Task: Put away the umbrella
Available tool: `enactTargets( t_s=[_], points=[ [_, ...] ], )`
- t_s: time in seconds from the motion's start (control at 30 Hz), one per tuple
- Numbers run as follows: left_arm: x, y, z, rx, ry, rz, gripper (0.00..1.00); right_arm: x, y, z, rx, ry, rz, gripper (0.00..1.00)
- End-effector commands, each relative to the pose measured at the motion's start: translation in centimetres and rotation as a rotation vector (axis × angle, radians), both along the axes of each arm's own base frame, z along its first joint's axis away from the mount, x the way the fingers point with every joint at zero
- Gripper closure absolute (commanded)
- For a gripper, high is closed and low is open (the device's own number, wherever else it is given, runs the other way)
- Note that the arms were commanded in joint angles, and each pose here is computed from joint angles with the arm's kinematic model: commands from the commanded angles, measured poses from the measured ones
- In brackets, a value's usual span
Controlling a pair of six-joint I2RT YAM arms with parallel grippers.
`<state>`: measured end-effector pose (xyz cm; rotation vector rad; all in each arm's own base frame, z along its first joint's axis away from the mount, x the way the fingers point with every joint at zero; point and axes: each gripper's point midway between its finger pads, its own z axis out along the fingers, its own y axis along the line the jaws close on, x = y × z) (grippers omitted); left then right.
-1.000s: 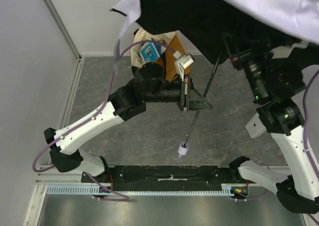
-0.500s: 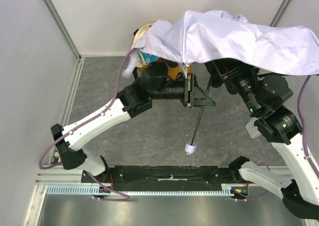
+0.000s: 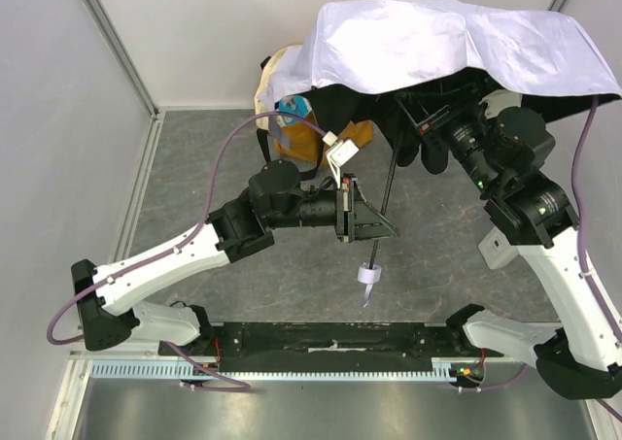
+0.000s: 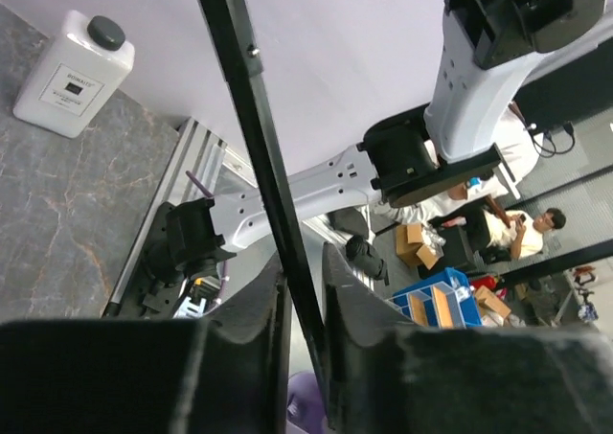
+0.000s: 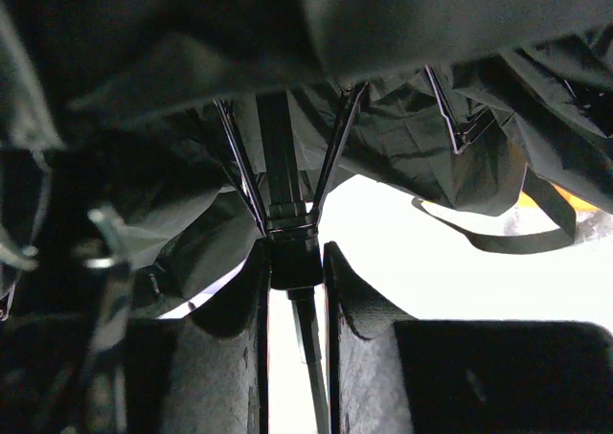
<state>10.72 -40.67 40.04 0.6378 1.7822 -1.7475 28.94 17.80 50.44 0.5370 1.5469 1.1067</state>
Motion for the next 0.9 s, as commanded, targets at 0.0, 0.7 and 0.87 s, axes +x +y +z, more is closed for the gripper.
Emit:
enactTargets(
  t_s=[0.0, 0.7, 0.87],
  points=[
    [0.3, -0.5, 1.8, -0.034, -0.050, 0.025, 0.91, -2.6, -1.8, 5.7, 0.074, -0.168, -0.010, 1.00],
    [2.3, -0.6, -2.6, 0.053, -0.172, 0.172, 0.64, -5.5, -0.8, -6.4, -0.062, 0.032, 0.126, 1.00],
    [0.4, 6.2, -9.0, 0.125, -0.161, 0.240, 0.48, -4.6, -0.9, -7.1, -0.118, 0.041, 0.102, 1.00]
  ],
)
